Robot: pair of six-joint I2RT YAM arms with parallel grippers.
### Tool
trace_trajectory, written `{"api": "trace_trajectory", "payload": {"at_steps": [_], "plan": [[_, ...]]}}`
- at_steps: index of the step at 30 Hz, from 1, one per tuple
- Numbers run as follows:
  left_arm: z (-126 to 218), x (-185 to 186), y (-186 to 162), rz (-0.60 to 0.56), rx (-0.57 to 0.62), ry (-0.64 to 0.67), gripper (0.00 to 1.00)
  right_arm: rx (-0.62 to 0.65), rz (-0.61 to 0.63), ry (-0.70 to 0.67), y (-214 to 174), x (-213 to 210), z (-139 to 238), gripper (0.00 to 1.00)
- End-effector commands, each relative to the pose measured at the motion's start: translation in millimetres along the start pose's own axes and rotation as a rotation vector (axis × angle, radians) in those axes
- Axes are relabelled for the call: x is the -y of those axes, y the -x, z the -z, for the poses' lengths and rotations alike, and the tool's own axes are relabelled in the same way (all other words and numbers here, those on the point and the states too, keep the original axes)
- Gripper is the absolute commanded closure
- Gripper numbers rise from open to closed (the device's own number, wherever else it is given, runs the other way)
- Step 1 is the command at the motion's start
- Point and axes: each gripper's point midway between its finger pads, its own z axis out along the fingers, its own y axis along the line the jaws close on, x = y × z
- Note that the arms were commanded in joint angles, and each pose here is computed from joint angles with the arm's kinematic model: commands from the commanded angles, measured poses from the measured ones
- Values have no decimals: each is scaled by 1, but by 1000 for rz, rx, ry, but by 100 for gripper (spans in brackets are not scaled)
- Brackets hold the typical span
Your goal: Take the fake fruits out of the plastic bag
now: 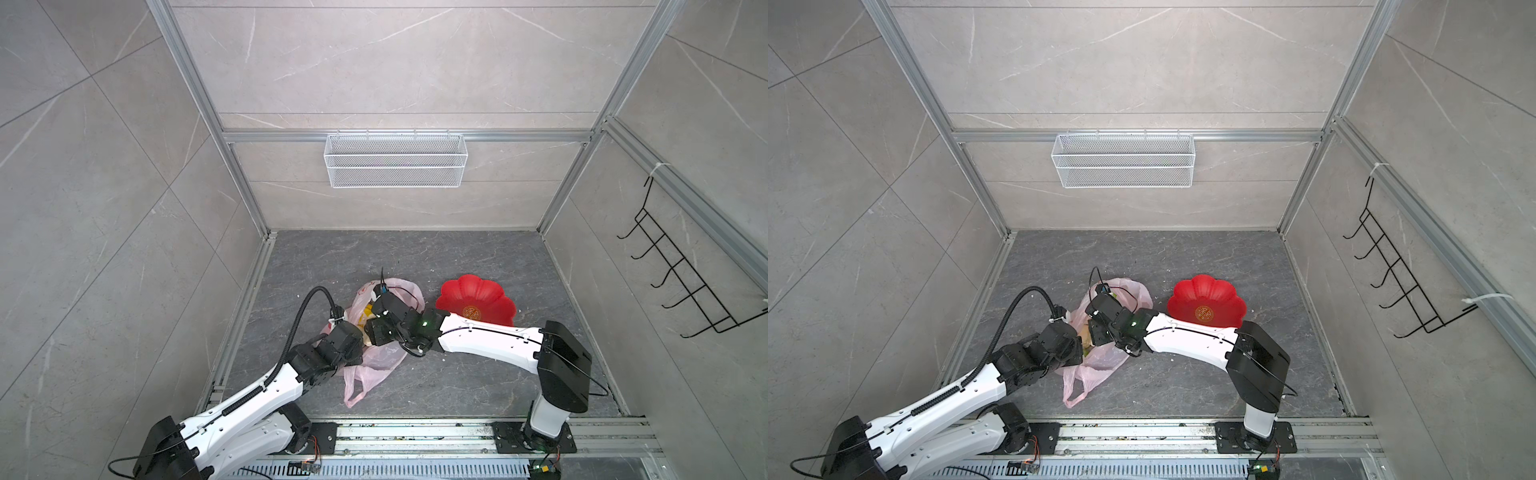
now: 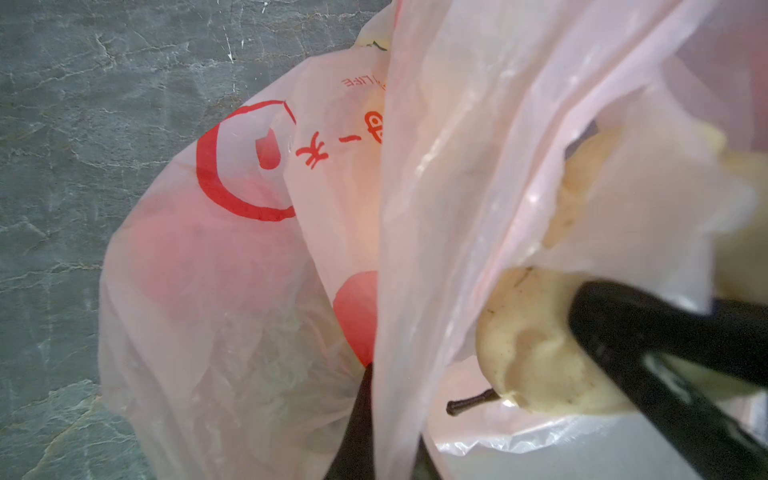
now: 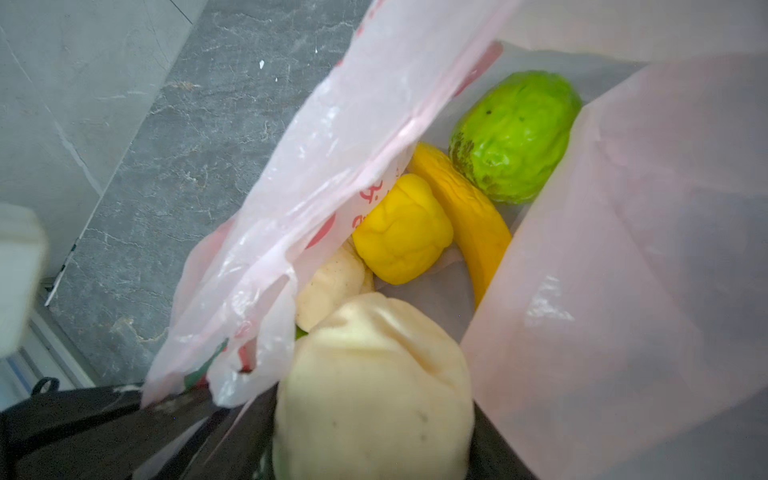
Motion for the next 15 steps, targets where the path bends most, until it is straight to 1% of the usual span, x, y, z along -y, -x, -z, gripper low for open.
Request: {"api": "trace_trajectory", "payload": {"at_steps": [1,6,15], "plan": [[2,2,5,7,24,-10,98,73,-44,14,23,-4,18,43],[2,2,6,5,26,-8,98,72,-50,7,24,-2,17,43],[2,0,7,5,35,6,98,67,-71,18,30,-1,38,43]]}}
